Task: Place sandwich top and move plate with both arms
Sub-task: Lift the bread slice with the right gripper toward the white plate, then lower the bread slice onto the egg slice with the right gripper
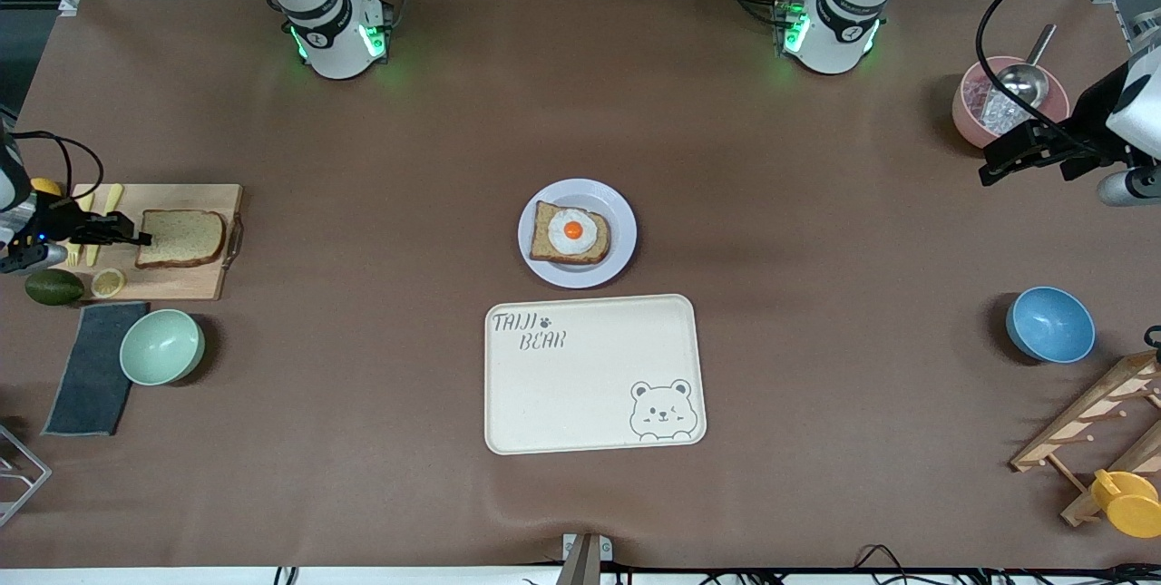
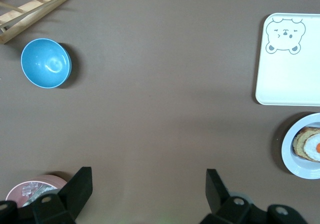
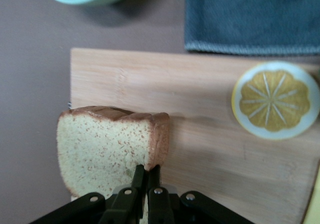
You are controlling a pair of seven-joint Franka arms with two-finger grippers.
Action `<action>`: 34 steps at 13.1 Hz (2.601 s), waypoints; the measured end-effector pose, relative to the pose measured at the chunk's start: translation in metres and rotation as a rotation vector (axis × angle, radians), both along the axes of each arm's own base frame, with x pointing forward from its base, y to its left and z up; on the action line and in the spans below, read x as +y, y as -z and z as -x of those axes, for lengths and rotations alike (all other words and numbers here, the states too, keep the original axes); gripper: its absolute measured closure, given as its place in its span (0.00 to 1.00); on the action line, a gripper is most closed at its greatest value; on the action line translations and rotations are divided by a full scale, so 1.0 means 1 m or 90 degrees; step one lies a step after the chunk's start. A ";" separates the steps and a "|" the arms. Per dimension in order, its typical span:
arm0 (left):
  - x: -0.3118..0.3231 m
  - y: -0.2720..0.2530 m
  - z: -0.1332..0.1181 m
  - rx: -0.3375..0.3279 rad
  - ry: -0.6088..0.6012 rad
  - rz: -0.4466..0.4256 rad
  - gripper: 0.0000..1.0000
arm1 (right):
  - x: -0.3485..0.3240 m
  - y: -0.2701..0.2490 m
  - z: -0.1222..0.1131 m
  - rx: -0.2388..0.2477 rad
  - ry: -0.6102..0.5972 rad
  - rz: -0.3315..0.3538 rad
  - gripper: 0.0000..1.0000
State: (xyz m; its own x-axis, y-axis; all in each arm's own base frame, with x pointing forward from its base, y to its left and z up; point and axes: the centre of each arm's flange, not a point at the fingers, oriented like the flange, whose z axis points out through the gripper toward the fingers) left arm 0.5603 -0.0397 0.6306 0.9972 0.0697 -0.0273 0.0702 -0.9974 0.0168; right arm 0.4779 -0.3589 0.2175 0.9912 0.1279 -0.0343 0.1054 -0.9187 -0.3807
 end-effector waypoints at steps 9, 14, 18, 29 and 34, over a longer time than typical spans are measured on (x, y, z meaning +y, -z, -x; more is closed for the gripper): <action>0.000 0.002 -0.001 0.003 0.000 0.000 0.00 | 0.070 -0.044 -0.050 0.039 0.060 -0.061 0.94; 0.000 0.003 -0.002 0.004 0.000 0.000 0.00 | 0.175 -0.105 -0.071 0.064 0.091 -0.050 0.94; 0.000 0.004 -0.002 0.004 -0.001 0.000 0.00 | 0.243 -0.143 -0.066 0.048 0.079 -0.069 0.94; 0.002 0.004 -0.002 0.004 -0.002 0.000 0.00 | 0.477 -0.169 -0.058 0.096 0.091 -0.082 0.94; 0.003 0.003 -0.002 0.004 -0.003 0.000 0.00 | 0.564 -0.149 -0.033 0.083 0.152 -0.072 0.94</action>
State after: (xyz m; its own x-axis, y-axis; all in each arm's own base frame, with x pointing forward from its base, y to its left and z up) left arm 0.5623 -0.0370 0.6271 0.9966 0.0748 -0.0334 0.0754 -0.9970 0.0161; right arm 0.5108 0.2048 0.3664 0.9819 -0.0983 -0.1619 -0.1652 -0.8626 -0.4782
